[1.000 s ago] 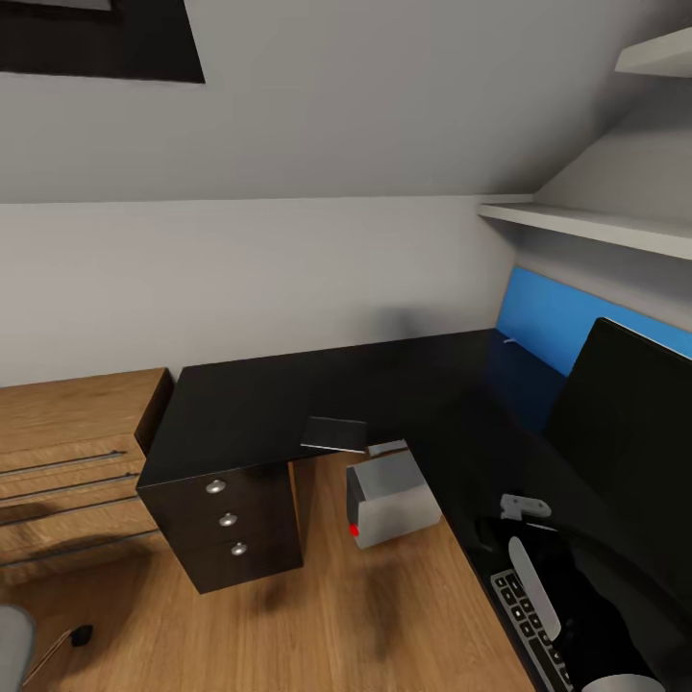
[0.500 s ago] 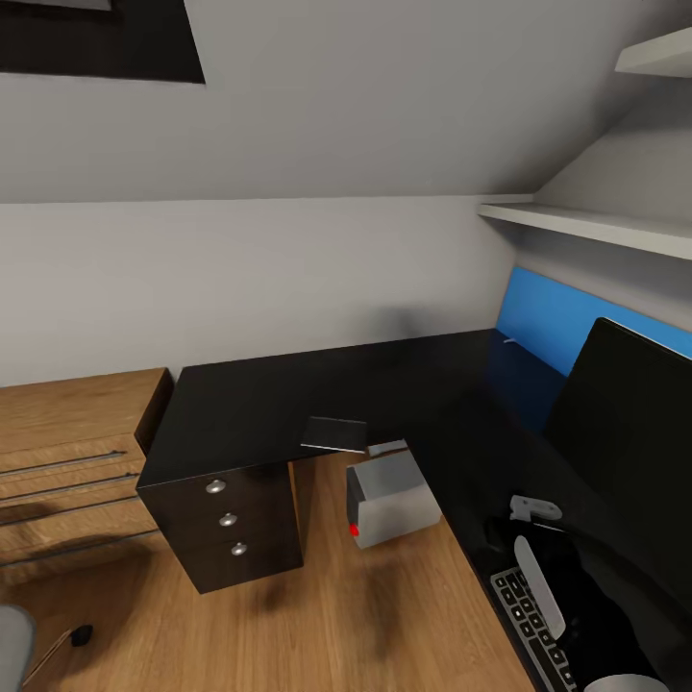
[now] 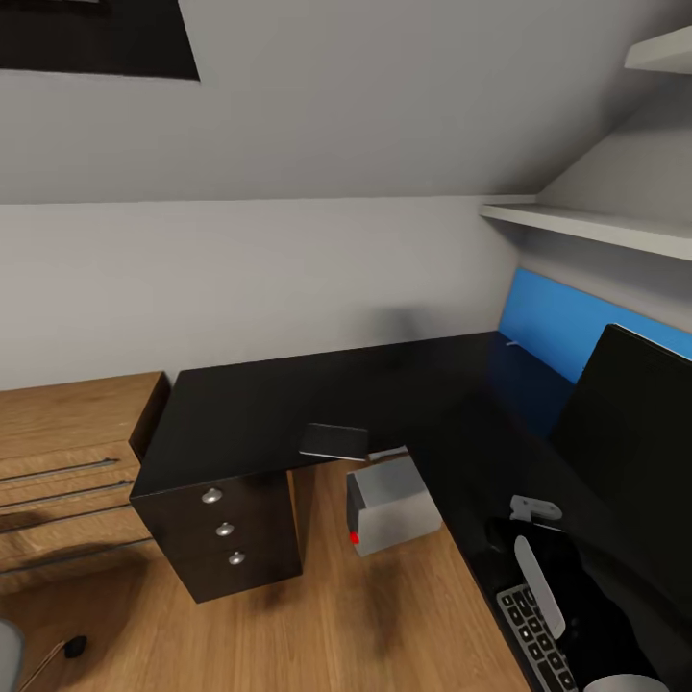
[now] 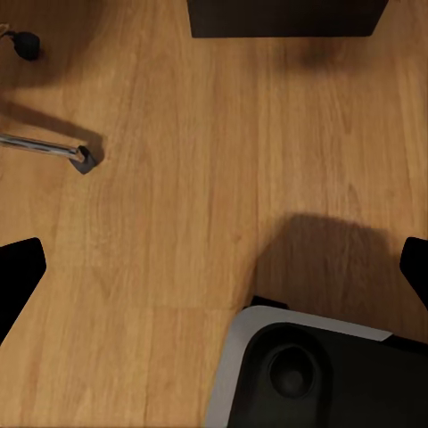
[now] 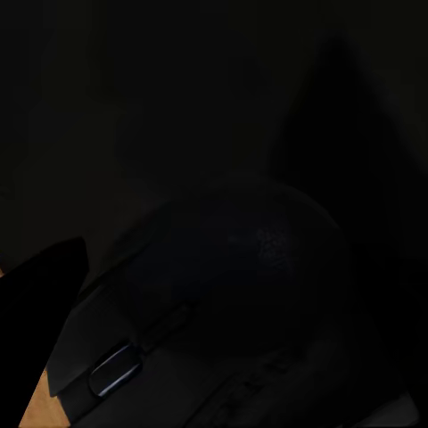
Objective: In the bedroom, organize the workspace by keeping the computer under the desk, ensuring the monitor is on the desk, placing the keyboard on the desk next to the monitor, placing the mouse on the desk next to the keyboard, moving the folder from the swivel chair onto the desk next to the mouse, stacking the notebook on top of the folder with the pen on top of the notebook, and positioning the swivel chair next to the desk.
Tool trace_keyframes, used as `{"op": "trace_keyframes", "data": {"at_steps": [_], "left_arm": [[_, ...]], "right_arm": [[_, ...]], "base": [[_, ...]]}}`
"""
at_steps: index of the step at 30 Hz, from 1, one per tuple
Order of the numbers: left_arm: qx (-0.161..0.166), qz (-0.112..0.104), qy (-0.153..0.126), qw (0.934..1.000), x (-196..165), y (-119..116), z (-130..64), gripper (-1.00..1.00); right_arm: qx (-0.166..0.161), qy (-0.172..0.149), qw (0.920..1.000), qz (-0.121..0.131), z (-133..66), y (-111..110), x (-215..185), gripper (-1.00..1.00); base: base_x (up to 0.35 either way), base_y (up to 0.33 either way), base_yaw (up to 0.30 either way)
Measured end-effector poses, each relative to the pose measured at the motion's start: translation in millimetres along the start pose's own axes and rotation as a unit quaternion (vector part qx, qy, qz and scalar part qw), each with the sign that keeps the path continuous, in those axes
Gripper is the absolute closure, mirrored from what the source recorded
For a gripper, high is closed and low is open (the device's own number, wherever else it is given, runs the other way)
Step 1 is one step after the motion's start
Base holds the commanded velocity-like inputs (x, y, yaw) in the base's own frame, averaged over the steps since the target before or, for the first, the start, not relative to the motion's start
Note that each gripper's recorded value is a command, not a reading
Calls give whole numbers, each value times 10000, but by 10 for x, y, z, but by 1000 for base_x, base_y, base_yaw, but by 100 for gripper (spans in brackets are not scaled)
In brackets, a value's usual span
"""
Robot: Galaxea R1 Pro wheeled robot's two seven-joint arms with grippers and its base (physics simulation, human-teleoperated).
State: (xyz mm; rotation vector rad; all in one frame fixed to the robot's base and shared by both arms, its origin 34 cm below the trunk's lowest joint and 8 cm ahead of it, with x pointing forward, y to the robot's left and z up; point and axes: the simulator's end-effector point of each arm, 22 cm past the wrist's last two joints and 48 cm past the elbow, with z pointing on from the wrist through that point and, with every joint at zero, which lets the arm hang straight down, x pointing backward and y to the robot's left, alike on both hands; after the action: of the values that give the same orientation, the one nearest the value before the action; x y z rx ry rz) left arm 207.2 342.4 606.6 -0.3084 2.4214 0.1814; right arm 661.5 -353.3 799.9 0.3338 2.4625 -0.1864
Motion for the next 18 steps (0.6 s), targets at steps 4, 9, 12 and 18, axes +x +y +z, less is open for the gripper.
{"op": "trace_keyframes", "data": {"at_steps": [4,9,12,18], "left_arm": [[-3,3,4,10000,1,3,1,-100],[6,4,2,10000,0,0,1,-100],[11,4,-1,10000,-1,-2,1,-100],[15,4,-3,10000,-2,-5,1,-100]], "right_arm": [[12,-3,10000,0,1,-10,-3,100],[92,1,9998,191,10,-138,-15,100],[118,5,9995,285,13,-187,-16,100],[129,9,9994,334,14,-207,-15,100]], "base": [[12,0,0],[2,0,0],[0,0,0],[0,0,0]]}}
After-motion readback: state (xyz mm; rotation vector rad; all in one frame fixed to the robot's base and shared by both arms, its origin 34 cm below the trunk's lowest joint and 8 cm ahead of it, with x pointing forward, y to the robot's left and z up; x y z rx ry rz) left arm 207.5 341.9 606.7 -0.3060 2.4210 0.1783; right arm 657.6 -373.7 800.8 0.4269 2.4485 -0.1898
